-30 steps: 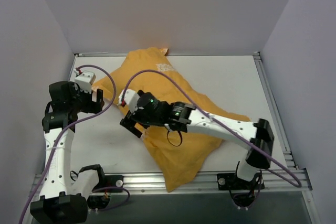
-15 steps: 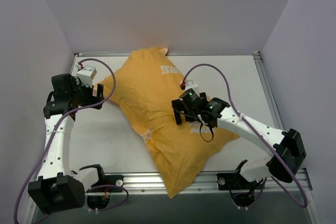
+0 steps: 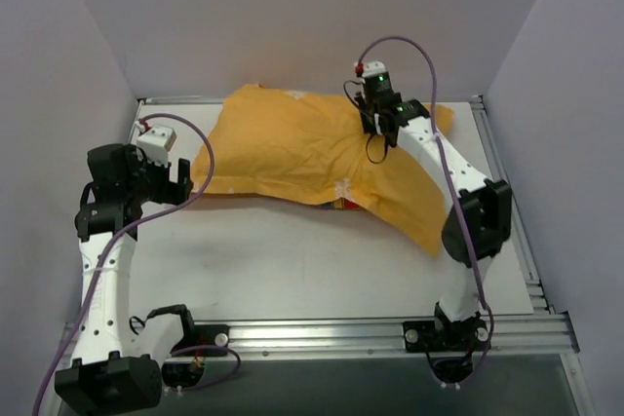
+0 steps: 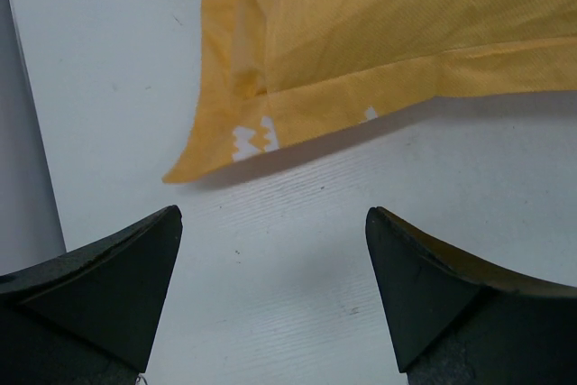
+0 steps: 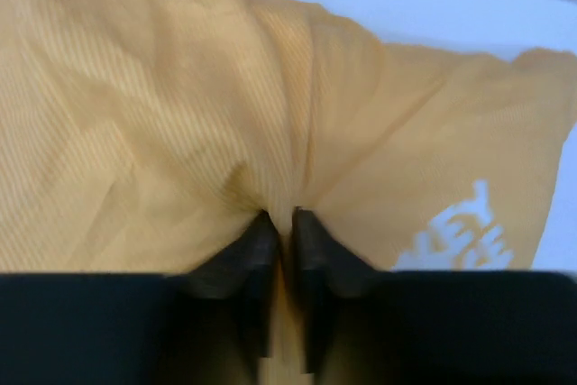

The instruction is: Remove the pillowcase from the pillow

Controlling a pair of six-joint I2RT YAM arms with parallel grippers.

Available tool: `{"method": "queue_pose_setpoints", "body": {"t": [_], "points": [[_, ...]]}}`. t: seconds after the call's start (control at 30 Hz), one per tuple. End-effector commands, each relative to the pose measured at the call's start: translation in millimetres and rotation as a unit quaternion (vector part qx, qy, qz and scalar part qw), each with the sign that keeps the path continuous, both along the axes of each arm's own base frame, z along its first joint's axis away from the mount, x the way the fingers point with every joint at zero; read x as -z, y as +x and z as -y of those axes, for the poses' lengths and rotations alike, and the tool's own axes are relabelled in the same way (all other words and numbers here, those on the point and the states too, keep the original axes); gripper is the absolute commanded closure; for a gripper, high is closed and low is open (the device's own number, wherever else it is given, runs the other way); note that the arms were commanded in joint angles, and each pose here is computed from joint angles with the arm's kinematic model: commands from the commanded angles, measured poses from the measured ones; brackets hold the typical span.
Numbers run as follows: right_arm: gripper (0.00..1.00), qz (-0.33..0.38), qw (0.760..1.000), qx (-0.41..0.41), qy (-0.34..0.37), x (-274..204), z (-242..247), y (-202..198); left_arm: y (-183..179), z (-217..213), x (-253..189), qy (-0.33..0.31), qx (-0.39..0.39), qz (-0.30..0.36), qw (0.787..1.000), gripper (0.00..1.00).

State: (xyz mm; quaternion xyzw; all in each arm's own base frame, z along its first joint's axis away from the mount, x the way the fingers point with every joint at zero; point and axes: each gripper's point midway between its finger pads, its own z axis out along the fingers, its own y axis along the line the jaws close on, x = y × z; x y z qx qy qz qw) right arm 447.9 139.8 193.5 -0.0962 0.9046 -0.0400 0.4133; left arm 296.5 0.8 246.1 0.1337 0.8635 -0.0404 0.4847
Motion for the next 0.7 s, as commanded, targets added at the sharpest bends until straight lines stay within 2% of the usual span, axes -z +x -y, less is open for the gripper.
{"method": "queue_pose_setpoints", "body": {"t": [0.0, 0.03, 0.07, 0.13, 0.17, 0.2, 0.27, 0.33, 0.37, 0.47, 0.57, 0.6, 0.67], "points": [[0.68, 0.085, 0.993, -0.079, -0.015, -49.8, -47.2, 64.2, -1.5, 5.1, -7.9, -0.013, 0.01, 0.017, 1.0, 0.06], [0.46, 0.071, 0.996, -0.058, -0.015, -37.2, -49.1, 75.0, -2.7, 5.5, -8.6, -0.013, 0.011, 0.019, 1.0, 0.06], [0.35, 0.108, 0.994, -0.029, 0.001, -74.5, -48.0, 87.5, -3.4, 6.8, -9.1, -0.016, 0.014, 0.02, 1.0, 0.06], [0.27, 0.107, 0.993, 0.042, 0.01, -79.3, -37.6, 89.1, -4.5, 8.6, -7.1, -0.023, 0.015, 0.019, 0.999, 0.06], [0.23, 0.115, 0.989, 0.069, 0.06, -88.5, -46.0, 87.0, -3.7, 10.5, -7.3, -0.029, 0.019, 0.021, 0.999, 0.06], [0.01, 0.12, 0.987, 0.064, 0.085, -89.9, -59.9, 84.6, -3.7, 10.9, -6.8, -0.035, 0.018, 0.02, 0.999, 0.06], [0.0, 0.145, 0.983, 0.011, 0.11, -105.8, -115.3, 54.8, -2.5, 6.6, -7.4, -0.042, 0.009, 0.02, 0.999, 0.06], [0.0, 0.166, 0.979, -0.043, 0.113, -96.7, -162.6, 30.2, -1.2, 1.7, -8.7, -0.05, -0.005, 0.02, 0.999, 0.06], [0.0, 0.164, 0.976, -0.087, 0.117, -90.8, -201.7, 5.9, -0.9, -4.6, -8.5, -0.051, -0.018, 0.021, 0.998, 0.06], [0.0, 0.137, 0.975, -0.124, 0.123, -54.5, -251.4, -13.4, 0.4, -16.4, -4.6, -0.06, -0.046, 0.012, 0.997, 0.06], [0.0, 0.094, 0.986, -0.116, 0.074, -6.4, -266.8, -5.5, 1.3, -19.5, -2.6, -0.066, -0.052, 0.006, 0.996, 0.06], [0.0, 0.067, 0.992, -0.104, 0.037, 12.9, -256.9, -6.2, 1.5, -20.0, -1.5, -0.067, -0.053, 0.004, 0.996, 0.06], [0.01, 0.042, 0.995, -0.094, 0.006, 37.9, -259.8, 3.8, 0.4, -20.1, -2.9, -0.065, -0.052, 0.007, 0.997, 0.06]]}}
